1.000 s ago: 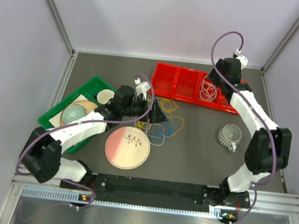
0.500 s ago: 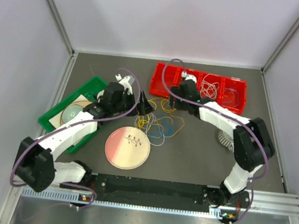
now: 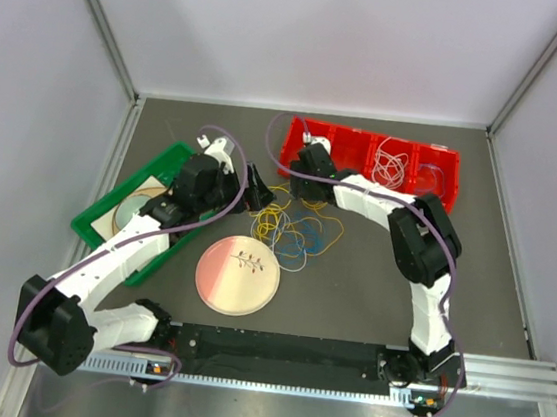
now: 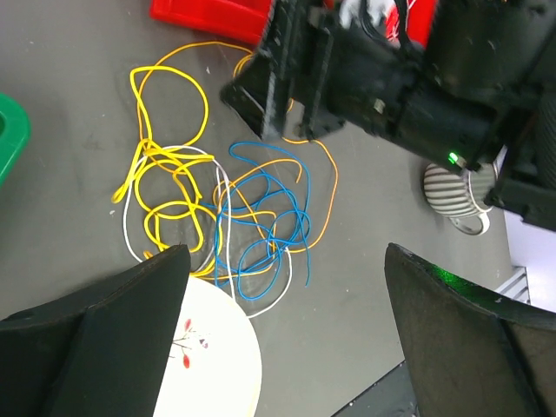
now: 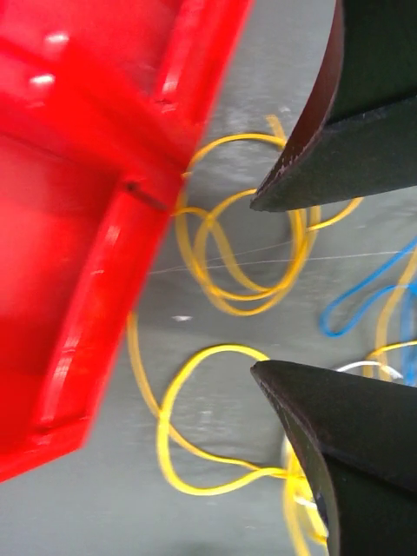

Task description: Untangle the cables

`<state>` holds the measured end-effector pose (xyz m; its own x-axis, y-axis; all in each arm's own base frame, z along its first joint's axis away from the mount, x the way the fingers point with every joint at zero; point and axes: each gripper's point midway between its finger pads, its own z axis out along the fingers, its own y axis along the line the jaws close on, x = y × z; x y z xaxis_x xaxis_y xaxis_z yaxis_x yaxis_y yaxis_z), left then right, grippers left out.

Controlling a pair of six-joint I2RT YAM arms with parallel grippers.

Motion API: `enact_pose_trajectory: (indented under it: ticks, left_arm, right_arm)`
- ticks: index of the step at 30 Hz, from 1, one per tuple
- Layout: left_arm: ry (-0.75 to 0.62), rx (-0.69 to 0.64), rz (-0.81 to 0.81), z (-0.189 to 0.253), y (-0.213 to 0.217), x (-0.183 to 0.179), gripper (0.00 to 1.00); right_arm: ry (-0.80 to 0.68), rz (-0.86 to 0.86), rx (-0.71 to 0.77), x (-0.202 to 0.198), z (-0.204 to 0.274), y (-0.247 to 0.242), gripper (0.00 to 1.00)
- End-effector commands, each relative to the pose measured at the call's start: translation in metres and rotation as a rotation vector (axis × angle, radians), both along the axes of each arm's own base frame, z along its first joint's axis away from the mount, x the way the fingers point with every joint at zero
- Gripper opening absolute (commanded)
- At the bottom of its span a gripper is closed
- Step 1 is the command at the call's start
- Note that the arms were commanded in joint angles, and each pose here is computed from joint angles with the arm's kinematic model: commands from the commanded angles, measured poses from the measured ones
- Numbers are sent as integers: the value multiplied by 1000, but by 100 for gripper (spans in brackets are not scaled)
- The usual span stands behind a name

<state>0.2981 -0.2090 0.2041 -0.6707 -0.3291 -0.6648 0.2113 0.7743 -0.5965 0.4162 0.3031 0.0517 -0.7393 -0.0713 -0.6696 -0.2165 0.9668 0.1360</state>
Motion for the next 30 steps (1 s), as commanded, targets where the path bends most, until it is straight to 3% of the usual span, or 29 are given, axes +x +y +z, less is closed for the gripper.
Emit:
enact_pose_trajectory:
  ticks: [1,6,9,13,16,30]
  left_arm:
    - [-31,-15,-10,7,0,-1,99]
    - [-30,-18,-19,5,-1,-2,99]
    - [-33,-19,-24,7,-1,-3,99]
    - [-40,-18,-23,8,-1,-2,99]
    - [-38,-20,-23,8,-1,-2,99]
    - [-28,-23,-37,1,-4,0,99]
  right_arm:
    - [-37,-19,-29,16,1,13,64]
    - [-27,-24,-95,16,-16,15,53]
    - [-24,-29,-118,13,-19,11,37]
    - [-49,-39,-103,10,0,7,0]
    - [-84,-31,-94,5,21,4,0]
    - [-478,-94,87,-20,233,-44,0]
